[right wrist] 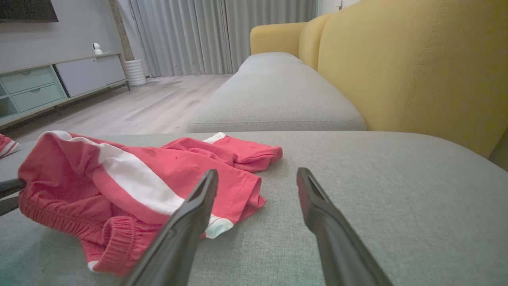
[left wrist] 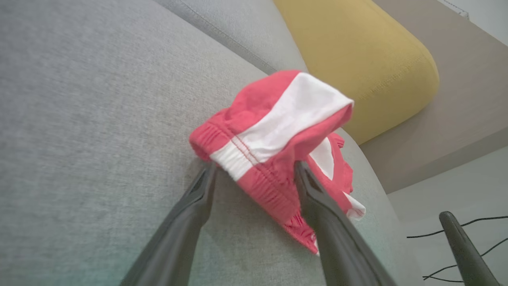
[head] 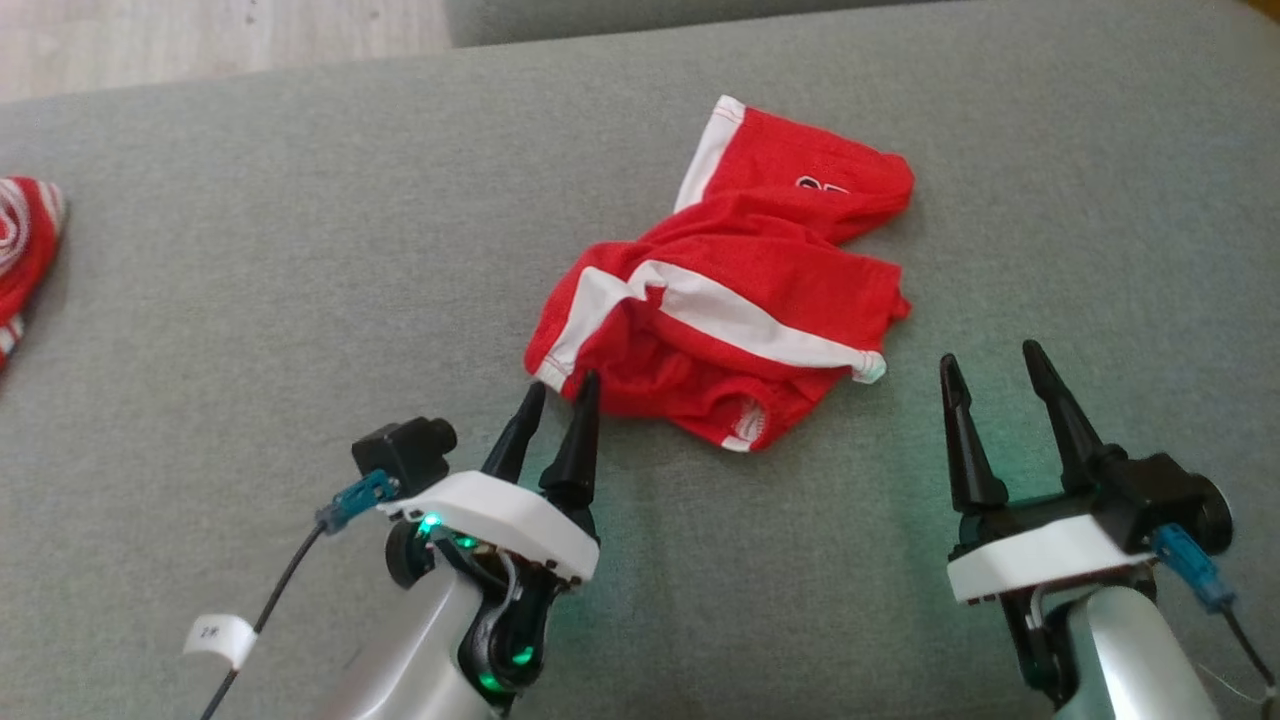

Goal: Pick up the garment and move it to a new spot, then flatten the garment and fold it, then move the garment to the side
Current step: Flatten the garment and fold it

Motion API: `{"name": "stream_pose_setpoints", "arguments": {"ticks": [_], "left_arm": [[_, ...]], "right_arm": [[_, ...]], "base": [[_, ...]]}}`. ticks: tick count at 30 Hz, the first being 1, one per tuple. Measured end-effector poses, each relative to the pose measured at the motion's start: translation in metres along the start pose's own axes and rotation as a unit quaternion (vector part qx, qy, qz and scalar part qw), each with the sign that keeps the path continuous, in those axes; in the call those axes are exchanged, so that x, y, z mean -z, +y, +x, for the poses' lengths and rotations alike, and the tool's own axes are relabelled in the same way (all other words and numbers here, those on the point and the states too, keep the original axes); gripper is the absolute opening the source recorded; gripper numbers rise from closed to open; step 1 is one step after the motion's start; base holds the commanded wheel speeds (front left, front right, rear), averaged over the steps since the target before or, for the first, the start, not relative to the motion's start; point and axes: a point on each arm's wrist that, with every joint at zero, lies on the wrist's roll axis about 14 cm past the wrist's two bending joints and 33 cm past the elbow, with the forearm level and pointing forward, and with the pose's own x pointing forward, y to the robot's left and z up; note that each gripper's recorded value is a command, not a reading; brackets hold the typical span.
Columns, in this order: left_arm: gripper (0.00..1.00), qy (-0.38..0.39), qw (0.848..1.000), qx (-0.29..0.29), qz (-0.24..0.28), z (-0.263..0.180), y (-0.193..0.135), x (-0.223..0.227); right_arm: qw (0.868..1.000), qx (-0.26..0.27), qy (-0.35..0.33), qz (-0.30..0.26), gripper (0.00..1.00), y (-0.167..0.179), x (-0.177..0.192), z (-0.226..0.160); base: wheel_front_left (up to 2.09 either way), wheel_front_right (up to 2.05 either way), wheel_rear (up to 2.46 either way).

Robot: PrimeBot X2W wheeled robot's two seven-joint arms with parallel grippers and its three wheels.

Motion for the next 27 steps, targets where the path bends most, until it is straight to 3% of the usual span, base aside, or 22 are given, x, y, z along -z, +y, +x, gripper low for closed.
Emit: {"name": "stream_pose_setpoints", "arguments": {"ticks": [9,20,22,25,27], "left_arm": [[1.00,-0.017,0.999,0.021,-0.031,0.016,-0.009,-0.004],[1.00,-0.059,0.990,0.054,-0.118,0.020,-0.024,-0.024],[0.88,-0.059,0.988,0.052,-0.132,0.021,-0.023,-0.024],[0.53,-0.055,0.989,0.042,-0.129,0.026,-0.018,-0.023],[0.40,-0.061,0.989,0.042,-0.126,0.031,-0.018,-0.028]], "right_arm": [[1.000,0.015,0.011,-0.001,1.00,-0.010,0.007,-0.001],[1.000,0.017,0.006,-0.002,1.00,-0.013,0.004,0.003],[1.000,0.018,0.007,-0.002,1.00,-0.013,0.005,0.003],[1.000,0.018,0.008,-0.002,1.00,-0.013,0.006,0.003],[1.000,0.017,0.009,-0.003,1.00,-0.013,0.006,0.003]], "base": [[0.00,0.00,0.00],[0.00,0.00,0.00],[0.00,0.00,0.00],[0.00,0.00,0.00],[0.00,0.00,0.00]]}}
